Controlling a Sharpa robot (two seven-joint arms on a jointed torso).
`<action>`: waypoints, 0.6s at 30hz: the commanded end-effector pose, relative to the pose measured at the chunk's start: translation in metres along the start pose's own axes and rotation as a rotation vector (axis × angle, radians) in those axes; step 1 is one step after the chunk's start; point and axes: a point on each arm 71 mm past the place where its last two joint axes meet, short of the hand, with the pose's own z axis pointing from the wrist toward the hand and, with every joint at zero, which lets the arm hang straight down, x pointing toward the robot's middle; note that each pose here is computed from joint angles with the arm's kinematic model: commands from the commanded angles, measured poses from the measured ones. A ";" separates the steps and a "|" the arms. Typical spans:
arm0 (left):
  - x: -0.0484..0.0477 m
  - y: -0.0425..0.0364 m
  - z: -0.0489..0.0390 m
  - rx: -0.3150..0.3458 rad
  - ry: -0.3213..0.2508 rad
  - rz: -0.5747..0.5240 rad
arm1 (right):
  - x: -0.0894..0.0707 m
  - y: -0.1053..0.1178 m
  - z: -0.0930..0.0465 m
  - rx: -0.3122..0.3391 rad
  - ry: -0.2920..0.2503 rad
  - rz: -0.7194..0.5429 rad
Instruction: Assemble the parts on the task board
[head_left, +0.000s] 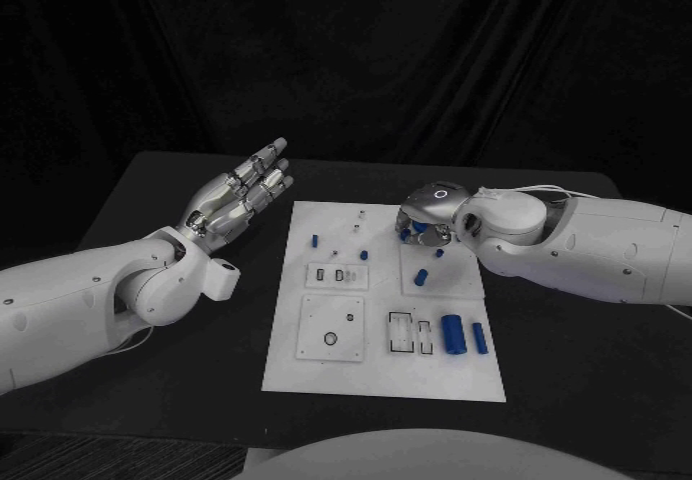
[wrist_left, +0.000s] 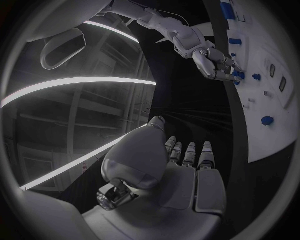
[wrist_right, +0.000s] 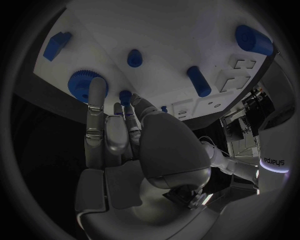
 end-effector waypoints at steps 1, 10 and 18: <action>0.0016 -0.0036 0.0016 0.040 0.017 -0.010 | 0.001 -0.001 0.001 -0.005 -0.021 -0.006; 0.0011 -0.0027 0.0019 0.034 0.020 -0.012 | 0.001 -0.004 0.001 -0.008 -0.042 -0.005; 0.0012 -0.0018 0.0026 0.032 0.024 -0.015 | 0.002 -0.005 0.003 -0.011 -0.043 -0.006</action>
